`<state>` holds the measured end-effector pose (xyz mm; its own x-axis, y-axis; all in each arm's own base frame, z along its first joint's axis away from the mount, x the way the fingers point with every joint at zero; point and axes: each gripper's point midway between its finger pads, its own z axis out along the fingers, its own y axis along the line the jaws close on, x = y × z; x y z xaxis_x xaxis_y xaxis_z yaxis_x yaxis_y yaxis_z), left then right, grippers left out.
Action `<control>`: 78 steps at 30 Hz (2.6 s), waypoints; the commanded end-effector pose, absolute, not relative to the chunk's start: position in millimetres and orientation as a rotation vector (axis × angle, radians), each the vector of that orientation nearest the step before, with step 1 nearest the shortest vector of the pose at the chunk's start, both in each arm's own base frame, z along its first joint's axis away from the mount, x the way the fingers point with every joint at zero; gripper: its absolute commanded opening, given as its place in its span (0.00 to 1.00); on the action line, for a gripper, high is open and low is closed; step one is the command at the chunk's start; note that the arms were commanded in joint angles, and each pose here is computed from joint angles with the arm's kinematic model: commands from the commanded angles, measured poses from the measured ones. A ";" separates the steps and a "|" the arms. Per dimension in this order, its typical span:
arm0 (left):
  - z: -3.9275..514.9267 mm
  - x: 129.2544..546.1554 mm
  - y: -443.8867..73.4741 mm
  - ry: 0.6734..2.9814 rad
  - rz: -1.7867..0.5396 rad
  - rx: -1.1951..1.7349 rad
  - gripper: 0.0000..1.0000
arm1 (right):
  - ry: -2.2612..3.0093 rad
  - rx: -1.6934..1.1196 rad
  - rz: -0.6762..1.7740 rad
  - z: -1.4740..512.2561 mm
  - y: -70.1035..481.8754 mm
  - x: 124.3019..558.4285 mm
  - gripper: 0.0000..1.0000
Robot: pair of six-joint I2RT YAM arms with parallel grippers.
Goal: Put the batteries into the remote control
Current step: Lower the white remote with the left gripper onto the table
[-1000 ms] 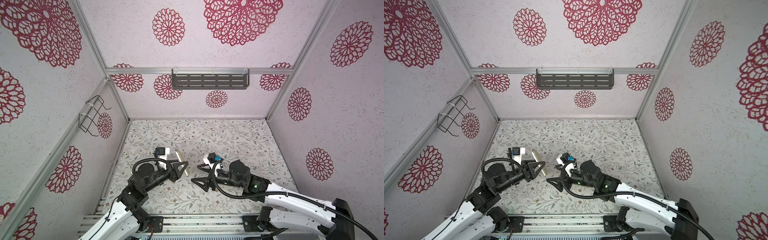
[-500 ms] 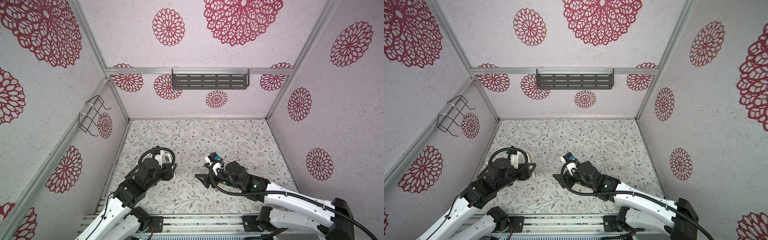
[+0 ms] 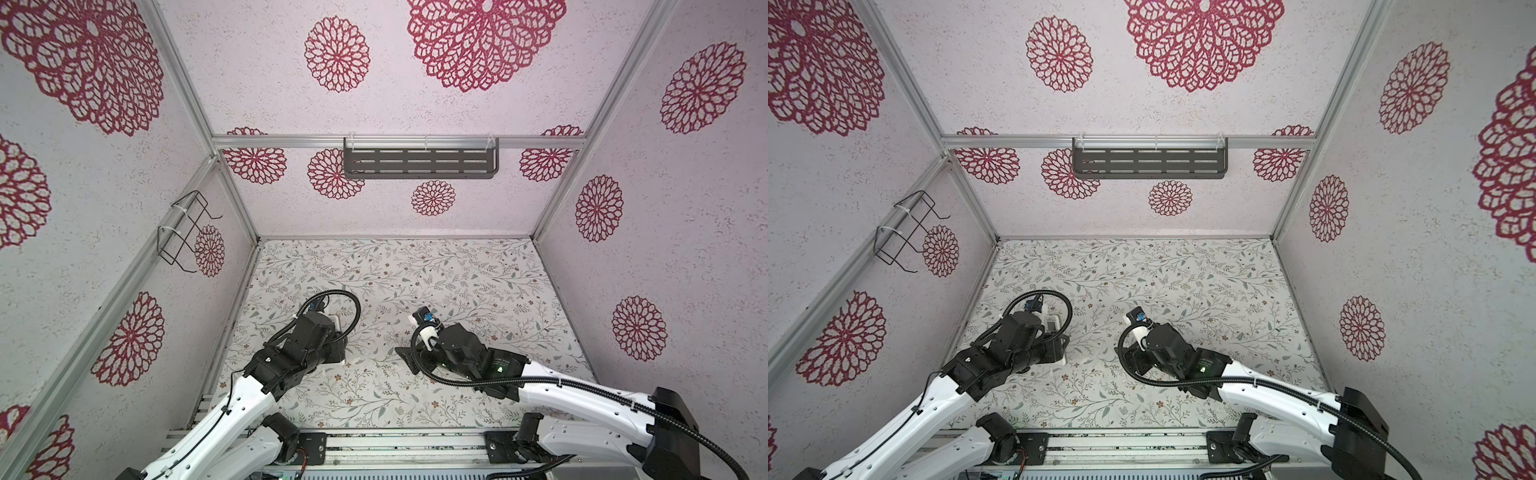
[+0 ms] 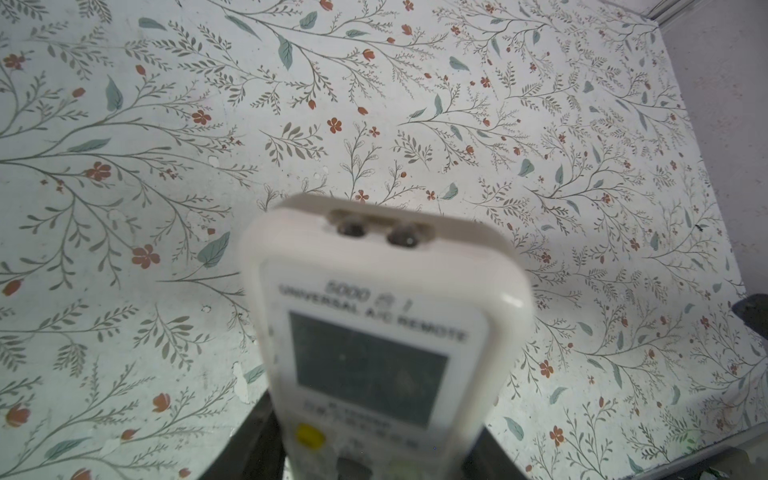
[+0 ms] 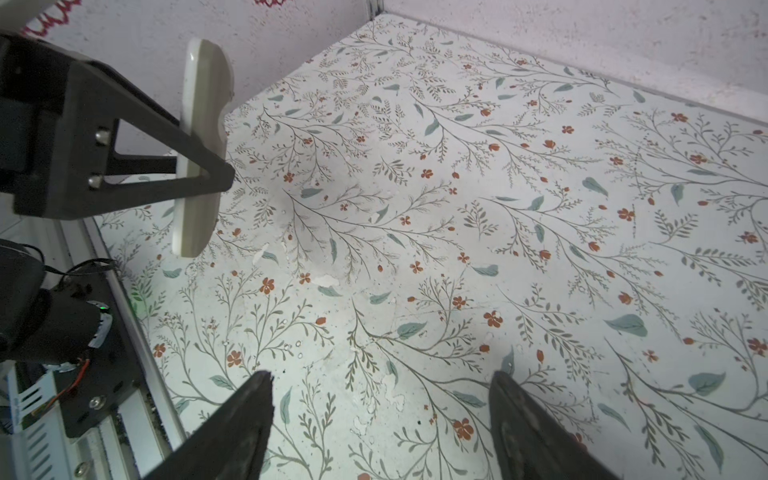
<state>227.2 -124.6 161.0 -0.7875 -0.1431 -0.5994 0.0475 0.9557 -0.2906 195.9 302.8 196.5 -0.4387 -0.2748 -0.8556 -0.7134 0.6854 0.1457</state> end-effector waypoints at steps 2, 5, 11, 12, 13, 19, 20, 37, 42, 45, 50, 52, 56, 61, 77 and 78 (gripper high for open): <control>146.9 230.2 -125.2 2.473 -0.381 -0.100 0.11 | 1.982 -0.729 0.597 216.4 300.8 204.6 0.83; 135.3 229.9 -126.4 2.505 -0.368 -0.098 0.11 | 1.980 -0.726 0.595 215.4 300.4 205.0 0.83; 110.5 230.1 -131.2 2.582 -0.345 -0.086 0.11 | 1.974 -0.726 0.620 212.8 303.4 204.2 0.83; 106.4 230.4 -132.4 2.593 -0.344 -0.085 0.12 | 1.975 -0.723 0.620 212.7 303.2 204.9 0.83; 102.7 230.9 -133.5 2.604 -0.341 -0.085 0.12 | 1.976 -0.724 0.619 212.5 303.4 205.0 0.83; 81.7 229.8 -135.6 2.680 -0.305 -0.079 0.13 | 1.983 -0.712 0.623 207.8 301.5 204.6 0.83; 79.1 229.6 -136.5 2.687 -0.306 -0.081 0.14 | 1.984 -0.707 0.624 207.6 300.9 205.2 0.83; 40.1 231.9 -148.1 2.766 -0.303 -0.072 0.18 | 1.979 -0.695 0.662 204.6 300.6 204.1 0.83; 31.8 231.6 -148.9 2.783 -0.293 -0.074 0.20 | 1.986 -0.690 0.663 202.2 300.4 205.1 0.83; 28.1 232.1 -150.4 2.786 -0.299 -0.080 0.22 | 1.978 -0.681 0.669 205.1 300.2 206.0 0.83; 21.9 232.2 -149.9 2.802 -0.282 -0.085 0.25 | 1.958 -0.670 0.698 210.7 300.7 205.8 0.83; 19.9 232.4 -149.9 2.805 -0.280 -0.089 0.26 | 1.965 -0.665 0.700 209.1 300.0 206.1 0.83; 16.3 231.8 -149.4 2.803 -0.283 -0.104 0.27 | 1.981 -0.659 0.699 205.9 298.8 206.1 0.83; 12.4 231.2 -147.9 2.805 -0.276 -0.115 0.29 | 1.984 -0.652 0.697 206.3 297.1 206.4 0.83; 6.8 231.5 -147.7 2.812 -0.266 -0.119 0.46 | 1.981 -0.607 0.659 207.0 283.9 209.6 0.83; 6.7 231.7 -147.8 2.813 -0.266 -0.120 0.47 | 1.980 -0.601 0.655 207.4 282.3 210.3 0.83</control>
